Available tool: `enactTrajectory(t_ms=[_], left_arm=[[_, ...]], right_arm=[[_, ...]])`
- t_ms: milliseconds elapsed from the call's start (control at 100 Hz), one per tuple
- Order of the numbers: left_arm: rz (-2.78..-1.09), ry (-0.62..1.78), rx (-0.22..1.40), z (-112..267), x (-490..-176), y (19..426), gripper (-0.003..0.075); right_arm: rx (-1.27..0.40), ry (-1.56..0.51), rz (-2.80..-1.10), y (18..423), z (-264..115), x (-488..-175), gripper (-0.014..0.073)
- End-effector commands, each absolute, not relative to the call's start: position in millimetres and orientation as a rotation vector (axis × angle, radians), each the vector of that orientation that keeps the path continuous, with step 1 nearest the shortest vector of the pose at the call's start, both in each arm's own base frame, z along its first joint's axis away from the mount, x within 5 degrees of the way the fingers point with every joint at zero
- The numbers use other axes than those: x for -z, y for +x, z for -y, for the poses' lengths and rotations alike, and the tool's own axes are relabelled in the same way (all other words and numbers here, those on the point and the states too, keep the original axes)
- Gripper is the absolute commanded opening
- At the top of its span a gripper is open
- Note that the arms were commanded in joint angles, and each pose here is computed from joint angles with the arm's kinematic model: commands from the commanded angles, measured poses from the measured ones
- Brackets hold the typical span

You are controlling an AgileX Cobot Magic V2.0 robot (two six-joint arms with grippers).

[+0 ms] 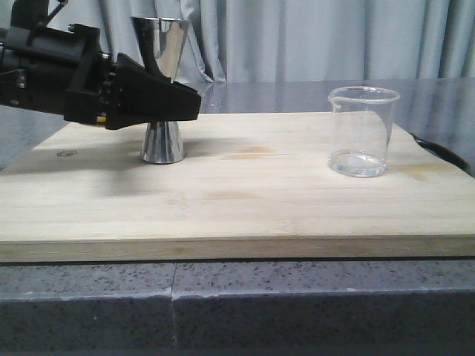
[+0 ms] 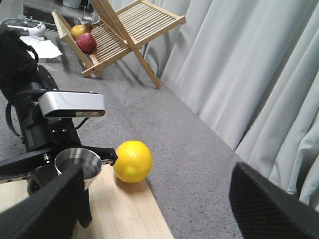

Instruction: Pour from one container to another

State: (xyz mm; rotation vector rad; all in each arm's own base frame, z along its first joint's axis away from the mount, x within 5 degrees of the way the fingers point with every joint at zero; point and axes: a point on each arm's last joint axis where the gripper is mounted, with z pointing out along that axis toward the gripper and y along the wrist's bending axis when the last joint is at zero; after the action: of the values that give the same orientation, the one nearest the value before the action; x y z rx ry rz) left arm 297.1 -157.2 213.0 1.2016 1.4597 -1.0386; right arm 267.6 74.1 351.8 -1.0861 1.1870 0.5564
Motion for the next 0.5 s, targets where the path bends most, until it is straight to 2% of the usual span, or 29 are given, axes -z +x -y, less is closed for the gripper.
enactTrajectory(t_ms=[0,490], left_arm=[[-1.325,1.17,1.125,158.5,-241.3,289.2,-0.0018],[-1.326,1.169,1.127,158.5,-241.3,289.1,-0.0017]], right_arm=[[-0.535,-1.048,-1.1,260.9,-72.5,-375.4,0.0542],[-0.535,-1.048,-1.1,260.9,-72.5,-375.4,0.0542]])
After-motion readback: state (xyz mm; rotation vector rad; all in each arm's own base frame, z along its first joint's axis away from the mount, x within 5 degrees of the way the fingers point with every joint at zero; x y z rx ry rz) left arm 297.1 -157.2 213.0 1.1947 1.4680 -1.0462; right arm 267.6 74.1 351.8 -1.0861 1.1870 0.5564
